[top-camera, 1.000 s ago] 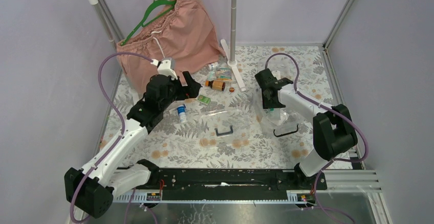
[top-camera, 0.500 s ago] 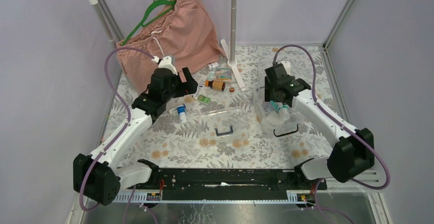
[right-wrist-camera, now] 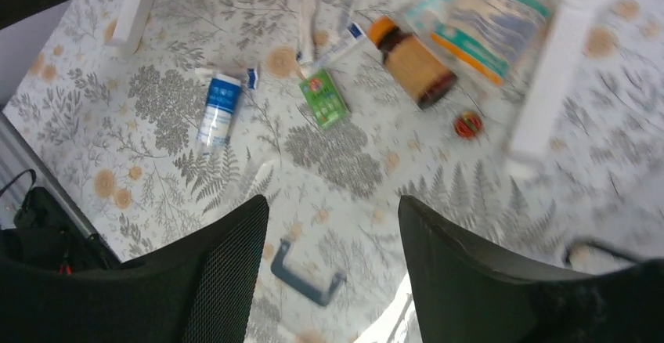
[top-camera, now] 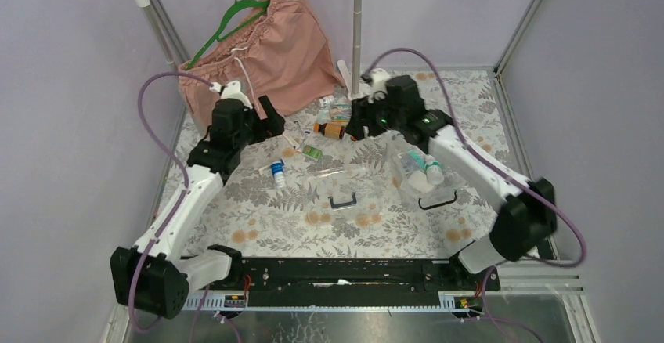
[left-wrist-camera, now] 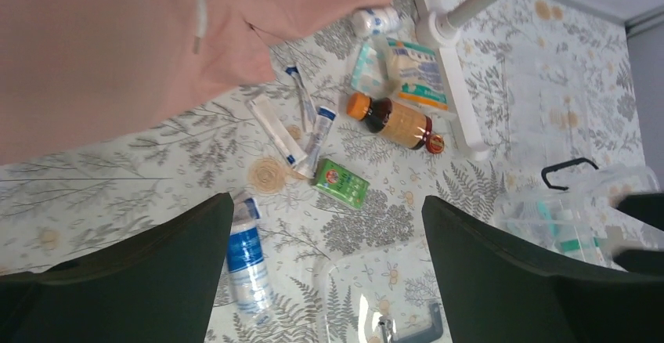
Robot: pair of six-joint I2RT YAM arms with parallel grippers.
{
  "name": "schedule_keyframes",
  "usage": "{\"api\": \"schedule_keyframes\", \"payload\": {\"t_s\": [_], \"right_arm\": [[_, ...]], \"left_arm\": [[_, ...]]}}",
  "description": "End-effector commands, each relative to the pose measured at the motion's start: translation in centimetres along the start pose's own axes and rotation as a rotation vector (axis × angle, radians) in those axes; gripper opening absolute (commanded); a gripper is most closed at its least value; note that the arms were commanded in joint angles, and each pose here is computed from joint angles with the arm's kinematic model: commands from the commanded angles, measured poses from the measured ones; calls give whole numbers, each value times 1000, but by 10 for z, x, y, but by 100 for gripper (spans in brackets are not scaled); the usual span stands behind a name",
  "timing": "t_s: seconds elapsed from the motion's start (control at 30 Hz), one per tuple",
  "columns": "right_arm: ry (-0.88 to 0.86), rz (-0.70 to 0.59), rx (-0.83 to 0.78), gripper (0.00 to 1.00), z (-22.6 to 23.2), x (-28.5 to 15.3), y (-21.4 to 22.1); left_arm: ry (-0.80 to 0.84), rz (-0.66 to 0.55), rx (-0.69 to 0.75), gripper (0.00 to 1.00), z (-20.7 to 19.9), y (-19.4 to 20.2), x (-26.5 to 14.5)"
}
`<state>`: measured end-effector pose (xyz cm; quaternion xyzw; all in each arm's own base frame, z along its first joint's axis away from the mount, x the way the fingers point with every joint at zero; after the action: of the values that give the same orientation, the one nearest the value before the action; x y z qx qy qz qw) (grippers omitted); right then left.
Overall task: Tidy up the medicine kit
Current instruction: Pick up the pill bottle at the center of the board.
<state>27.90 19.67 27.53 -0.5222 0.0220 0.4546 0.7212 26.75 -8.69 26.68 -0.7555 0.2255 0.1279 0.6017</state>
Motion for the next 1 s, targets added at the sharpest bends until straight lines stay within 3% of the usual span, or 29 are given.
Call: {"api": "schedule_keyframes", "payload": {"t_s": [0.0,0.1,0.4,0.67,0.97], "right_arm": [[-92,115,-244,69,22,54,-16],[-45,219,-377,70,15,91,-11],[131,296,-568,69,-18,167,-5],[179,351,-690,69,-34,191,-4],[138,415,-679,70,-38,209,7]], "left_arm": [[-12,-35,38,99,13,3,-20],[-27,-20,31,99,18,16,-24],[-26,17,35,99,25,42,-28],[-21,24,37,99,26,43,-28],[-41,21,35,99,28,43,-30]]}}
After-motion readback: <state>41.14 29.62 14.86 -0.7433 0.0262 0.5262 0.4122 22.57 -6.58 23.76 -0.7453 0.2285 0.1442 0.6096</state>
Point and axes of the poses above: each gripper's point midway between its finger pads, its own x axis out along the fingers, its own z axis along the line the jaws close on, y = z × x, the point moved 10 cm from there along -x, back along the fingers, and after that the axes turned 11 degrees about x, right-handed, at the moved point
